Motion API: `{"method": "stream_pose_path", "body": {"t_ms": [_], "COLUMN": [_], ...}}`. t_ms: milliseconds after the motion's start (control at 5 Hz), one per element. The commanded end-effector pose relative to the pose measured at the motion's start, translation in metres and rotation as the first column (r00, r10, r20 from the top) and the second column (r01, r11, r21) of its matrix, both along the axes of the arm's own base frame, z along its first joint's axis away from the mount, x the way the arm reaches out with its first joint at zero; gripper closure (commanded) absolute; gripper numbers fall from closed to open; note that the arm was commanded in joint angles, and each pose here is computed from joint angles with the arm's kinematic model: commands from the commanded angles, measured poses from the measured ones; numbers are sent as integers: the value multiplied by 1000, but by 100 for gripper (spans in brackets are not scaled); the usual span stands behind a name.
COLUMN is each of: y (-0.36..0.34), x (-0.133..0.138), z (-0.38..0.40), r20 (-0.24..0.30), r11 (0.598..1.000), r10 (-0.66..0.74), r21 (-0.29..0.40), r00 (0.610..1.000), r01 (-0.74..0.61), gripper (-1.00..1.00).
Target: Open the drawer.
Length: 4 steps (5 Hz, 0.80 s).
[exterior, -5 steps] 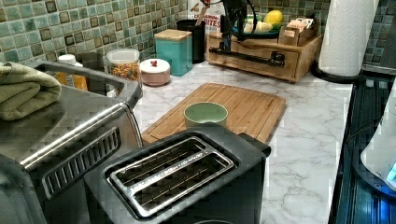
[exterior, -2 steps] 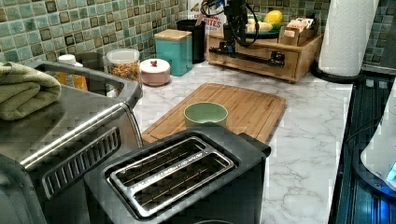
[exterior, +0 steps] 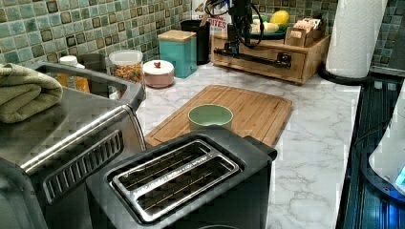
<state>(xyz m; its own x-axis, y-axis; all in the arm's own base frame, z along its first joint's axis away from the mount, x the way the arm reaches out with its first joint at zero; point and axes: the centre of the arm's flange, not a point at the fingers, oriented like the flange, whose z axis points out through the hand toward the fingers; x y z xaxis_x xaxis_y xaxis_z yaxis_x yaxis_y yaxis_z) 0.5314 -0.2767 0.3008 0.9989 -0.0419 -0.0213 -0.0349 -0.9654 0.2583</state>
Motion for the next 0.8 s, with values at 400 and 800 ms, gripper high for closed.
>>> {"method": "stream_pose_path", "body": {"t_ms": [400, 800], "y": [-20, -39], "x": [-42, -58], "z": [-40, -59], "r20": [112, 104], "r11": [986, 985], "r10": [-169, -168], "r21": [32, -21], "r00": [979, 980], "r01": [166, 171], "gripper": [-100, -100]}}
